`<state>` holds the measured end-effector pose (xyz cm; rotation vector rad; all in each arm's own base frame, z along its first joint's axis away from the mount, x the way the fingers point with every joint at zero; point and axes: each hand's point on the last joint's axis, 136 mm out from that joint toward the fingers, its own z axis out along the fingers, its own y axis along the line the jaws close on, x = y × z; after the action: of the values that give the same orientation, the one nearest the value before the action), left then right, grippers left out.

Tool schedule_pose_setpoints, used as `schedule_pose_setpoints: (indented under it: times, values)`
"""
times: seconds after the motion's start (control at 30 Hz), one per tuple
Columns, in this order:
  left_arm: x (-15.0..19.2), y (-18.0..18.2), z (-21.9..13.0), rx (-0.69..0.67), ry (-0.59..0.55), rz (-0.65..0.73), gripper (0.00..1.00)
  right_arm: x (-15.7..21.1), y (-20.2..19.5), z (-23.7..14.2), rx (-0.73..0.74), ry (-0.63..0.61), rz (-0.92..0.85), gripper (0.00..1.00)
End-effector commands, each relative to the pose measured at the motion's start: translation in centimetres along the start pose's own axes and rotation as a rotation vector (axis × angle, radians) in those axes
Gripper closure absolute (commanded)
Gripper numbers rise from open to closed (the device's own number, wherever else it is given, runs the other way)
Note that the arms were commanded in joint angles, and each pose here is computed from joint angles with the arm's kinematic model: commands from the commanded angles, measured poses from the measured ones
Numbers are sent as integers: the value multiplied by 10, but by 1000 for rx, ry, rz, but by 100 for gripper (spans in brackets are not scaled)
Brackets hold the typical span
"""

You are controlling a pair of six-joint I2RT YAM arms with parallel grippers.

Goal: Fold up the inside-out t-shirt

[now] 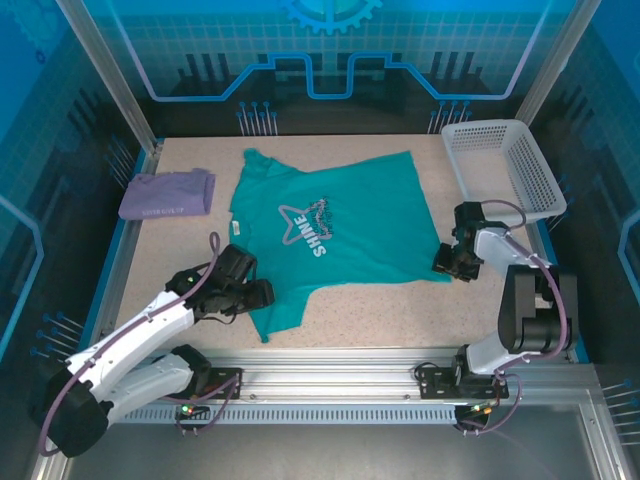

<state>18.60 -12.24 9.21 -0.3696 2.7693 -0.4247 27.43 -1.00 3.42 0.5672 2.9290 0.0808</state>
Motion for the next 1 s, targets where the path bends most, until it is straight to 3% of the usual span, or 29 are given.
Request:
schedule_pose_setpoints:
  times: [0.0, 0.37, 0.57, 0.77, 0.97]
  values:
    - [5, 5, 0, -35, 17, -8, 37, 13, -11, 0, 16, 42, 36, 55]
    - [19, 9, 2, -68, 61, 24, 36, 18, -2, 21, -37, 154, 46, 64]
    - [42, 15, 12, -95, 121, 31, 36, 11, -4, 22, -35, 129, 46, 87]
    - [62, 21, 16, -136, 167, 68, 38, 9, -3, 22, -42, 118, 39, 90]
    - [82, 19, 20, -103, 220, 107, 47, 7, -1, 21, -50, 109, 33, 91]
